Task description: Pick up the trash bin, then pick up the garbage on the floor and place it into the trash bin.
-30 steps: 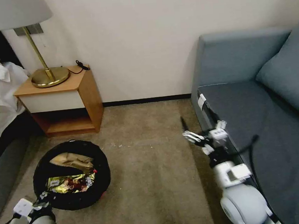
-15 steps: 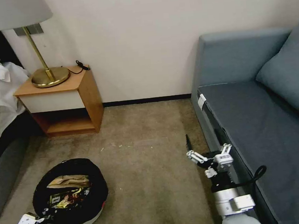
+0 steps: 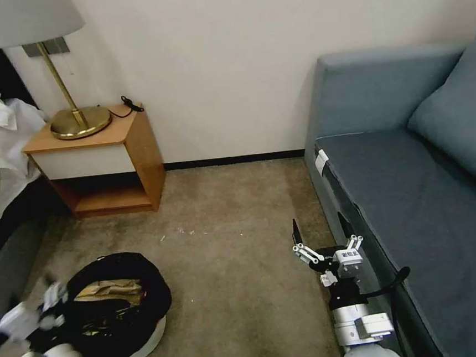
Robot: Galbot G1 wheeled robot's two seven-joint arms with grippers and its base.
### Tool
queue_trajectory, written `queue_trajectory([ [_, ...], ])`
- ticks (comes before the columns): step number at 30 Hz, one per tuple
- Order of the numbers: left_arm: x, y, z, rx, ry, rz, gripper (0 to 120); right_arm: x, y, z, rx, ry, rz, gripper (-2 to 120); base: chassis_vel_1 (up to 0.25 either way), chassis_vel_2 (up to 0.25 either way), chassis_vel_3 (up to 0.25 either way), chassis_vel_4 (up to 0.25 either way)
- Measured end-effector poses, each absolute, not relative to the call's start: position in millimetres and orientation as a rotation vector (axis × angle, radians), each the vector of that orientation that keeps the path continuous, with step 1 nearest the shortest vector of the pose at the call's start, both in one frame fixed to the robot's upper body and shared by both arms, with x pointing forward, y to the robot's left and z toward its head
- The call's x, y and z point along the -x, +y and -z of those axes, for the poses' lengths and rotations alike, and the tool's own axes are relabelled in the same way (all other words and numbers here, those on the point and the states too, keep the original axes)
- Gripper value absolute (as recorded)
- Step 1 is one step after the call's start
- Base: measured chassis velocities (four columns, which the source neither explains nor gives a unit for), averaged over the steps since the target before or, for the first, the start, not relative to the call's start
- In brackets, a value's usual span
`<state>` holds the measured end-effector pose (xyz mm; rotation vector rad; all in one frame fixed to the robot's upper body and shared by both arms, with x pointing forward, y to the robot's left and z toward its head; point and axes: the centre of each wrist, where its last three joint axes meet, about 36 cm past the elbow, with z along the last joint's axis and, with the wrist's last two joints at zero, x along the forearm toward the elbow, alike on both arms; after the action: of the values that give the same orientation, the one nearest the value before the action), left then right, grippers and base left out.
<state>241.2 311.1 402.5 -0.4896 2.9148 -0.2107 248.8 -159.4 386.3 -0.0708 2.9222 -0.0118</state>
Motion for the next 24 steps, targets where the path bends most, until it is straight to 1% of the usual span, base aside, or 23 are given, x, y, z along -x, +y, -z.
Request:
queue_trajectory([
  [1,-241,311,-402,0.49,2.915,0.211,86,-249,-159,-386,0.071,2.922,0.012,100,0.0,0.0,0.0,0.0],
  [4,-248,298,-400,0.188,2.913,0.237,98,-253,-167,-380,0.054,2.825,0.01,100,0.0,0.0,0.0,0.0],
  [5,-250,291,-399,0.114,2.917,0.241,100,-253,-170,-378,0.052,2.806,0.021,100,0.0,0.0,0.0,0.0],
  [10,-254,273,-396,0.003,2.883,0.26,100,-246,-174,-369,0.046,2.801,0.033,100,0.0,0.0,0.0,0.0],
  [17,-245,274,-392,-0.064,2.892,0.137,100,-245,-189,-368,-0.031,2.796,0.096,100,0.0,0.0,0.0,0.0],
  [20,-242,272,-397,-0.039,2.892,0.134,100,-252,-199,-372,-0.036,2.775,0.13,100,0.0,0.0,0.0,0.0],
  [24,-237,272,-414,-0.011,2.899,0.159,100,-279,-221,-392,0.023,2.677,0.182,100,0.0,0.0,0.0,0.0],
])
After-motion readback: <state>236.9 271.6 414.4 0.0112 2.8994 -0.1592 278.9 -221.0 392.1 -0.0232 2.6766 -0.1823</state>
